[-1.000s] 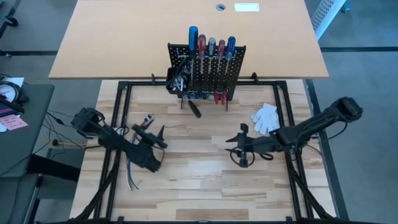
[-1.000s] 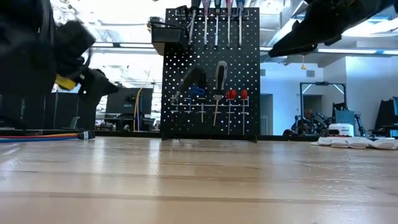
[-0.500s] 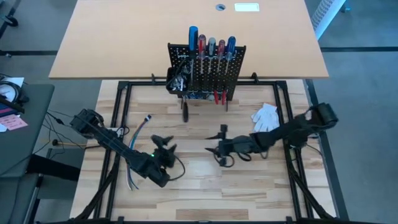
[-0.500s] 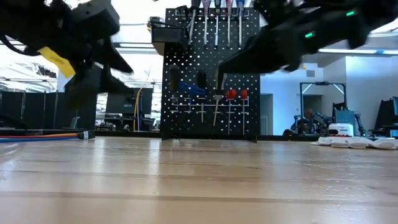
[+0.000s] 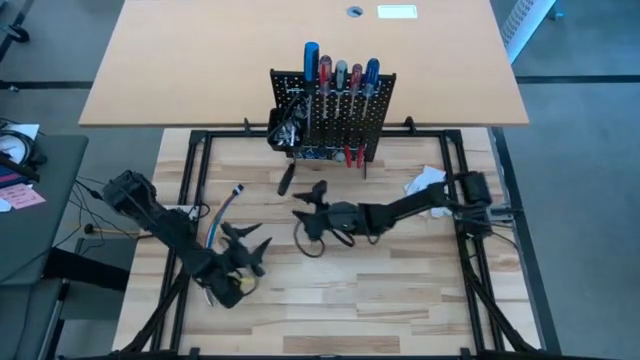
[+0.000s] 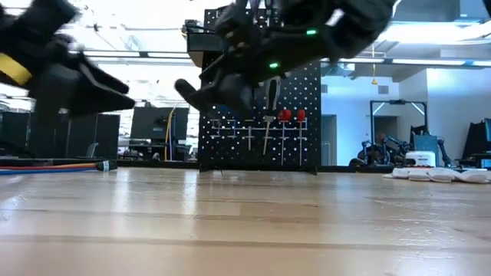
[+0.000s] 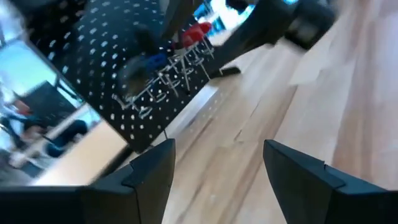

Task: Hang tools onto peg board
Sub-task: Hang the black screwdriver on the black pegboard

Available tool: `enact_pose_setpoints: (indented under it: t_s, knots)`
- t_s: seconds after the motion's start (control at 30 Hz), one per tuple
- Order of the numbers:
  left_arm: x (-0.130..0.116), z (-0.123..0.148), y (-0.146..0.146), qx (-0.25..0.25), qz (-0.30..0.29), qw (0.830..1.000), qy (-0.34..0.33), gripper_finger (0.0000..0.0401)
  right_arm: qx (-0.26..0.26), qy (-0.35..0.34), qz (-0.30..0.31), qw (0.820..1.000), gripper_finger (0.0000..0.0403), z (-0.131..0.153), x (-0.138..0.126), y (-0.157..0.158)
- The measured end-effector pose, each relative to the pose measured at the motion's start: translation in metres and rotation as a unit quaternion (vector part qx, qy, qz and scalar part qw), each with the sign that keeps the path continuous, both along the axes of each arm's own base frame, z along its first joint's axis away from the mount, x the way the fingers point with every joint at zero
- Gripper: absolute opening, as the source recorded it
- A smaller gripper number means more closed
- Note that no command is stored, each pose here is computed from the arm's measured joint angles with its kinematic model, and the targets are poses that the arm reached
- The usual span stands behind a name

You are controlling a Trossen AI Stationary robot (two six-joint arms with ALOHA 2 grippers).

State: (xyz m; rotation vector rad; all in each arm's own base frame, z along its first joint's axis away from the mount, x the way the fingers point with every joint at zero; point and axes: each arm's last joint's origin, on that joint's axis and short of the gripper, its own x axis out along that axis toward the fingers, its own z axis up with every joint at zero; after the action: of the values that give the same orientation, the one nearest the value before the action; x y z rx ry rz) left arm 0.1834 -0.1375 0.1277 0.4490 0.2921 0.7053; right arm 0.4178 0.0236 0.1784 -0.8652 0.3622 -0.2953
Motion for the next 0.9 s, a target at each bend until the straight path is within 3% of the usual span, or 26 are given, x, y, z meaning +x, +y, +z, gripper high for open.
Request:
enact_pose_setpoints:
  t_s: [0.2, 0.37, 0.57, 0.9]
  knots:
    - [-0.023, -0.01, -0.004, -0.055, -0.026, 0.996, -0.072, 0.0237, -0.079, 0.014, -0.087, 0.993, 0.027, 0.006, 0.029, -0.018]
    - [-0.023, -0.01, -0.007, -0.061, -0.029, 0.995, -0.077, 0.0237, -0.066, 0.036, -0.105, 0.992, 0.0255, 0.005, 0.032, -0.031]
    - [-0.02, -0.009, -0.01, -0.068, -0.03, 0.994, -0.083, 0.0237, -0.055, 0.046, -0.135, 0.988, 0.0188, 0.011, 0.027, -0.035]
    - [-0.02, -0.009, -0.01, -0.071, -0.031, 0.994, -0.083, 0.0237, -0.053, 0.038, -0.099, 0.993, 0.0077, 0.022, 0.029, -0.029]
